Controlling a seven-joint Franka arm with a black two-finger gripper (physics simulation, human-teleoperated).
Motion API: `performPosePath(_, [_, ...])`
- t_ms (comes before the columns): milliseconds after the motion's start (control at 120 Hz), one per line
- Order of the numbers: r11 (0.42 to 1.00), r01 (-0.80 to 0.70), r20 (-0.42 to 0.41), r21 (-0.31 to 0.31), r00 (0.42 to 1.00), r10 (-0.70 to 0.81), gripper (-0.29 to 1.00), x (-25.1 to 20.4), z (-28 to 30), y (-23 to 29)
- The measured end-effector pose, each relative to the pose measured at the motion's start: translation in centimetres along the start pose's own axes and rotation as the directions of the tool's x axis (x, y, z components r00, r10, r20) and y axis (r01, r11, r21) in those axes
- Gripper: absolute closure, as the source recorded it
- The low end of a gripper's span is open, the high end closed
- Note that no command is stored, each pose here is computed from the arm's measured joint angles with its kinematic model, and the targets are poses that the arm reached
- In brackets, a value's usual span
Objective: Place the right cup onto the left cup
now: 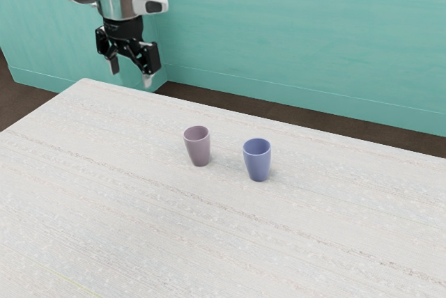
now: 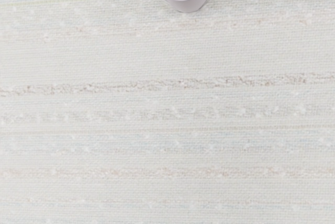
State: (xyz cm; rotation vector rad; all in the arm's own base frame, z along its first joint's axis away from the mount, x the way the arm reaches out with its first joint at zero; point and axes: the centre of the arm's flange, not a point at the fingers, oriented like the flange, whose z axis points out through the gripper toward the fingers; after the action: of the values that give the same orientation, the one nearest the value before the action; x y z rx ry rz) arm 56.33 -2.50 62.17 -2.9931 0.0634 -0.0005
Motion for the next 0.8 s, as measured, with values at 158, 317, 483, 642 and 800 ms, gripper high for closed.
performPosePath(158, [0.999,0.045,-0.013,0.001,0.999,-0.045,0.00,0.6,0.6,-3.2])
performPosePath(317, [1.000,-0.008,-0.028,0.000,1.000,0.008,0.00,1.6,1.1,0.2])
performPosePath(483, [0.995,-0.098,-0.034,-0.007,0.995,0.098,0.00,2.7,1.9,7.0])
performPosePath(642, [0.997,-0.073,-0.019,-0.024,0.997,0.072,0.00,5.0,4.4,7.2])
performPosePath(800, [0.996,-0.073,-0.013,-0.046,0.997,0.073,0.00,7.3,6.8,8.8])
